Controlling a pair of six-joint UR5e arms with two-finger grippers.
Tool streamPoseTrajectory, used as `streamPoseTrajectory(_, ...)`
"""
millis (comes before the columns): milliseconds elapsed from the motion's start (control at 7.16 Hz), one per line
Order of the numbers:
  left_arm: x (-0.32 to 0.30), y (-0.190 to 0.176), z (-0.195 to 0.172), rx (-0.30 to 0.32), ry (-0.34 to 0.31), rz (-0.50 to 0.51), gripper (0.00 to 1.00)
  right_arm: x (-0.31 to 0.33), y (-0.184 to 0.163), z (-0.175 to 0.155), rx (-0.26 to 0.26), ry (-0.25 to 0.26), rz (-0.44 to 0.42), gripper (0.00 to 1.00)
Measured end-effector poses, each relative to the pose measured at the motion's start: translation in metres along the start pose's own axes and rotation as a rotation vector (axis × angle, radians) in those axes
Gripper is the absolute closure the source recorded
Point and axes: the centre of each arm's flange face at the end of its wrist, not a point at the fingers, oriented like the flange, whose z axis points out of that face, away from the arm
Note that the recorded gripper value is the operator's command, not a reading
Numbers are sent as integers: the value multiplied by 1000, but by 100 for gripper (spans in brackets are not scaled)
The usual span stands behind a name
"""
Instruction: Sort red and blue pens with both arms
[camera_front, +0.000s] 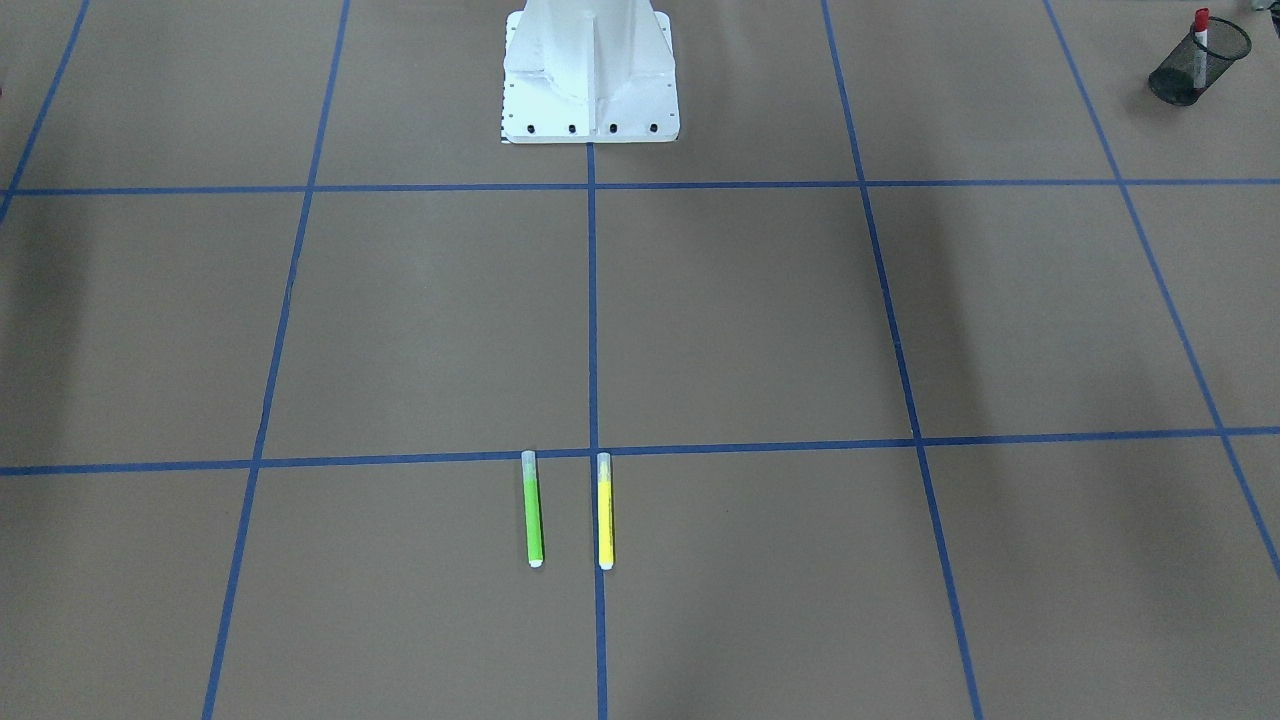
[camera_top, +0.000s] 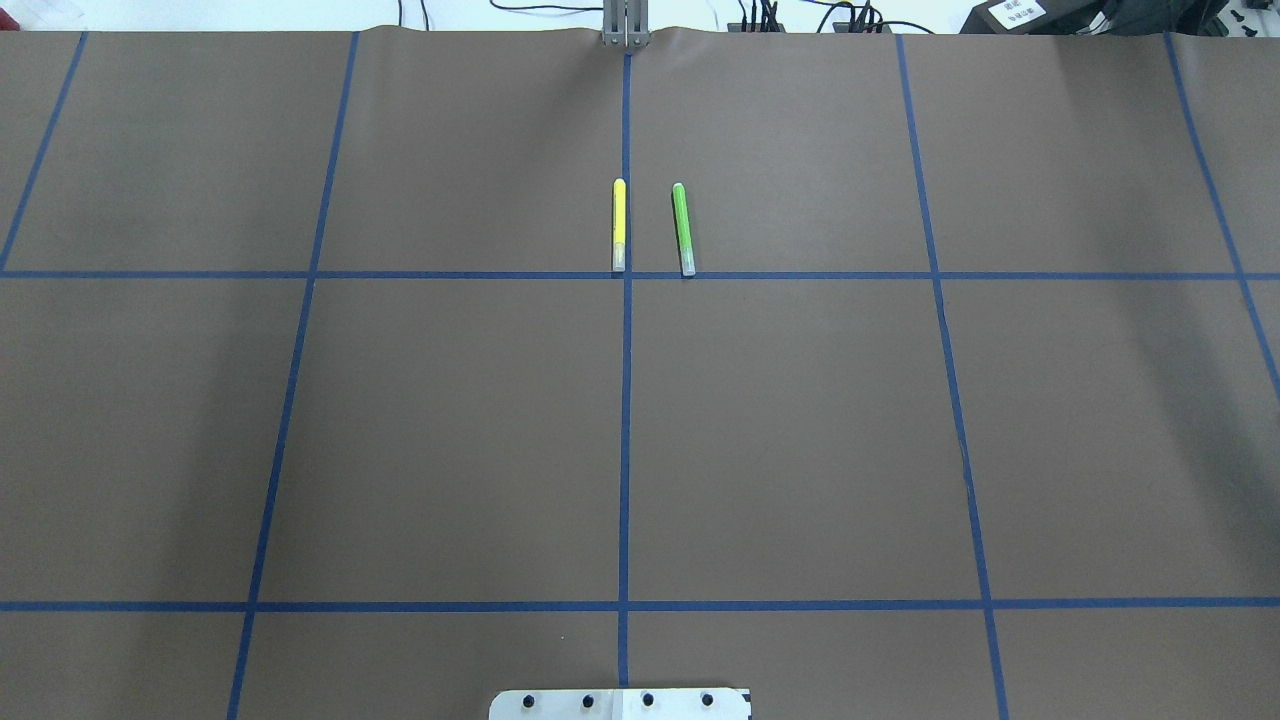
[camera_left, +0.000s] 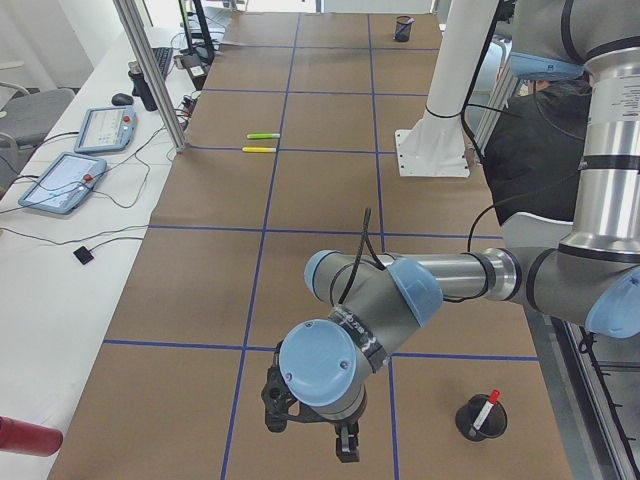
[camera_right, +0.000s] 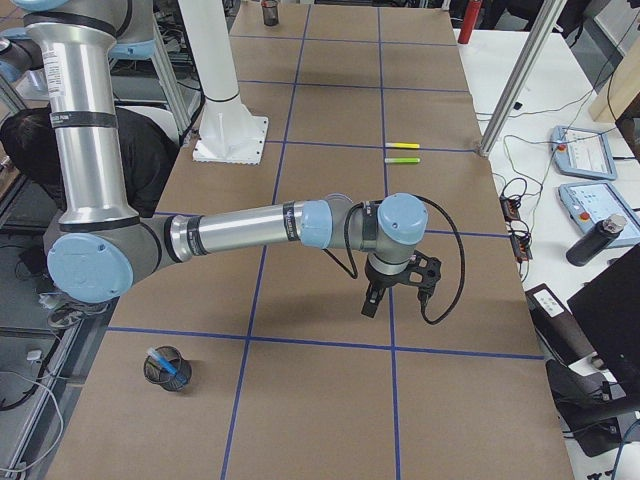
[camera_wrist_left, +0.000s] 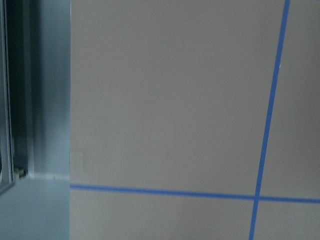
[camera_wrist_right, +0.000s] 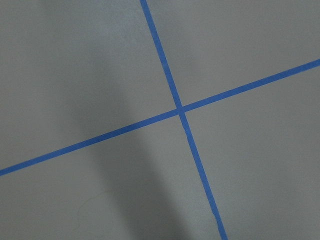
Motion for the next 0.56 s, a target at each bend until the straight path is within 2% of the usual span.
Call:
streamPoseTrajectory(140, 15, -20, 5, 46, 12, 67, 0, 1, -1, 2, 15, -5, -21, 0)
streamPoseTrajectory(279, 33, -41, 15, 65, 20, 133, 0, 9, -2, 9, 28, -4, -41, 0)
streamPoseTrajectory(419, 51, -59, 23, 78, 14, 146, 0, 15, -3, 15, 38, 5, -50, 0)
streamPoseTrajectory(559, 71, -78, 31, 97, 6, 108, 0, 21, -5, 19, 39, 14, -51, 0)
